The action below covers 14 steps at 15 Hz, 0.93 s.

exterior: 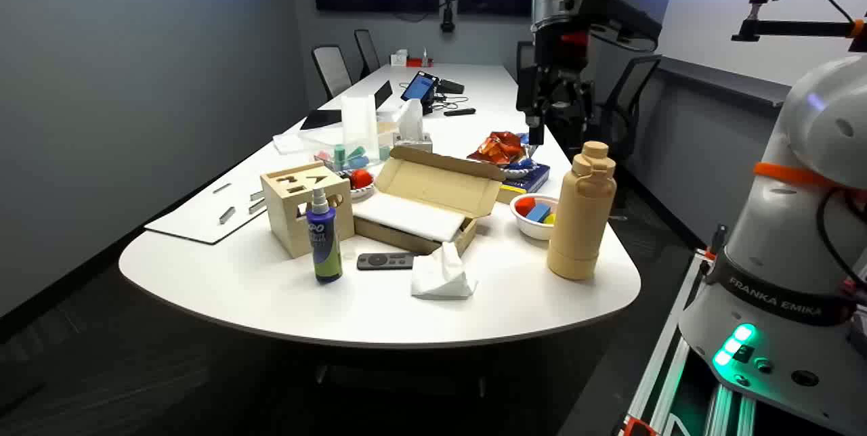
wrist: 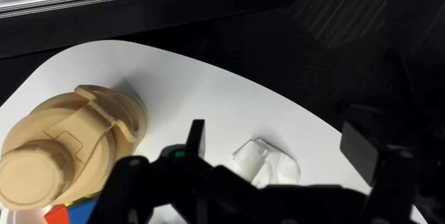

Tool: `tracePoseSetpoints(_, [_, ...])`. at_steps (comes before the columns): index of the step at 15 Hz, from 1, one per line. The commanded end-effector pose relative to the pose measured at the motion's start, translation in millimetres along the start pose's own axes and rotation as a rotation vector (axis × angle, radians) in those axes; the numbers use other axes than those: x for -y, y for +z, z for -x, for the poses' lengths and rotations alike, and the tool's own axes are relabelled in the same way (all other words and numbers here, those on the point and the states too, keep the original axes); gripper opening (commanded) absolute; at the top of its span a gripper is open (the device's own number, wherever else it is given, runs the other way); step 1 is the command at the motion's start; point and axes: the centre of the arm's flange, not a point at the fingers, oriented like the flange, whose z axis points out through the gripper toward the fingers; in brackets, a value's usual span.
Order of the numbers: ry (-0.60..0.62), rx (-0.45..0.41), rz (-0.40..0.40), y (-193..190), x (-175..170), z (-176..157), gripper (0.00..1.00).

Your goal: Place the cap on the blue spray bottle

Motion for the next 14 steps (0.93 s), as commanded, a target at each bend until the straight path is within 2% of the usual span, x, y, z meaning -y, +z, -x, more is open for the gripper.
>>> tracePoseSetpoints(1, [0.0, 0.0, 0.0, 0, 0, 0, 1.0])
tracePoseSetpoints(4, [0.019, -0.04, 0.04, -5, 18, -43, 1.0])
tracePoseSetpoints(8, [-0.03, -0.124, 0.08, -11, 60, -112, 1.0])
tracePoseSetpoints(11, [-0.054, -0.165, 0.092, 7, 92, -158, 1.0])
tracePoseSetpoints(14, [-0.08, -0.197, 0.06, 38, 119, -182, 1.0])
